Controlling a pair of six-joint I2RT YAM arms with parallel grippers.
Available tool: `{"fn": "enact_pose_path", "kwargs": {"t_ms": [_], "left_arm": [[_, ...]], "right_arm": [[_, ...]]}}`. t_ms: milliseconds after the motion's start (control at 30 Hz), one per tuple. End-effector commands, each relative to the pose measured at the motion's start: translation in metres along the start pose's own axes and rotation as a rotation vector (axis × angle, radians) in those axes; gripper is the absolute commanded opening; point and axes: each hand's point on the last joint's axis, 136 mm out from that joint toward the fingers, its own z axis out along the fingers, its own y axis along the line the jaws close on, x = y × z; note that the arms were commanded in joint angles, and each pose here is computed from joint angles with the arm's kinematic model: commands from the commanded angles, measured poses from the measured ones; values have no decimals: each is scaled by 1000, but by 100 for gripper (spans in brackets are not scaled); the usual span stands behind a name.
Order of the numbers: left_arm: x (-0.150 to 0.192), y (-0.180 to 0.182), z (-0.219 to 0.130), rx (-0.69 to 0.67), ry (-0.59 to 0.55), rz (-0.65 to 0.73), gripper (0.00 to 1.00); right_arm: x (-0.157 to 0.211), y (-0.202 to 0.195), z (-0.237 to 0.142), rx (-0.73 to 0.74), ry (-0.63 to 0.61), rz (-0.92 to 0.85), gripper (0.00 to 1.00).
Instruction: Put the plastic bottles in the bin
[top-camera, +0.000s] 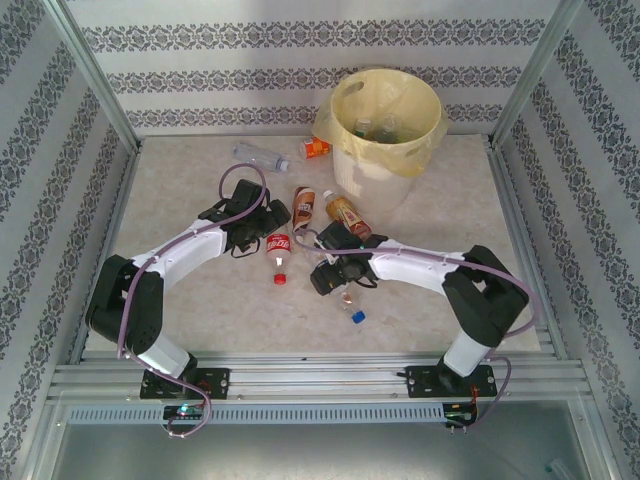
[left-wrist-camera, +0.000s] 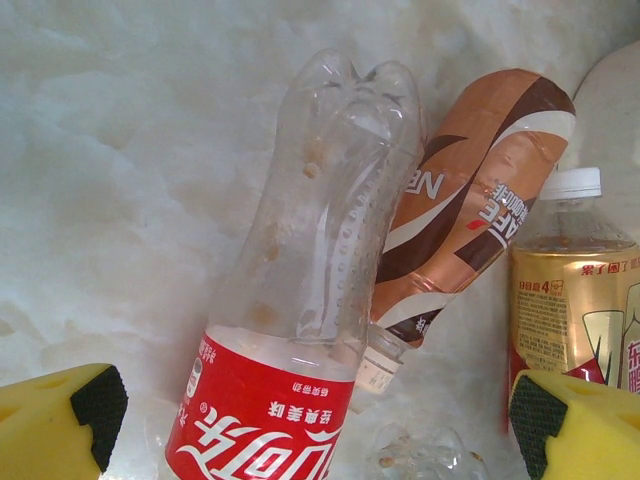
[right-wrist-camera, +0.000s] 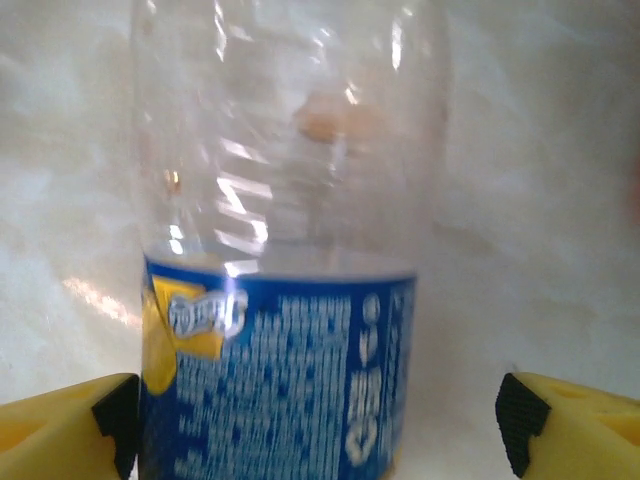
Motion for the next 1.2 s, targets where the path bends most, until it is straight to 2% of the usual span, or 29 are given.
{"fn": "enact_pose_path", "kwargs": {"t_ms": [0, 67, 167, 367, 500, 800, 1033, 1167], "left_arm": [[-8, 3, -4, -26, -20, -20, 100], [-8, 5, -4, -32, -20, -19, 100], [-9, 7, -5, -42, -26, -13, 100], [-11, 7, -5, -43, -34, -5, 99], [-12, 4, -5, -21, -41, -4, 100], [-19, 7, -15, -21, -90, -9, 100], [-22, 13, -21, -31, -121, -27, 100], [-24, 11, -23, -26, -124, -28, 99]], "right_arm": [[-7, 4, 9, 37, 32, -59, 87], [-10, 0, 14, 84, 43, -68, 73], [-11, -1, 11, 103, 38, -89, 62], [-12, -12, -20, 144, -32, -81, 53], [-25, -14, -50, 140, -139, -48, 50], [-86, -21, -137, 74, -511, 58, 49], [-147, -52, -230, 20, -863, 151, 48], [-180, -66, -284, -19, -1021, 151, 48]]}}
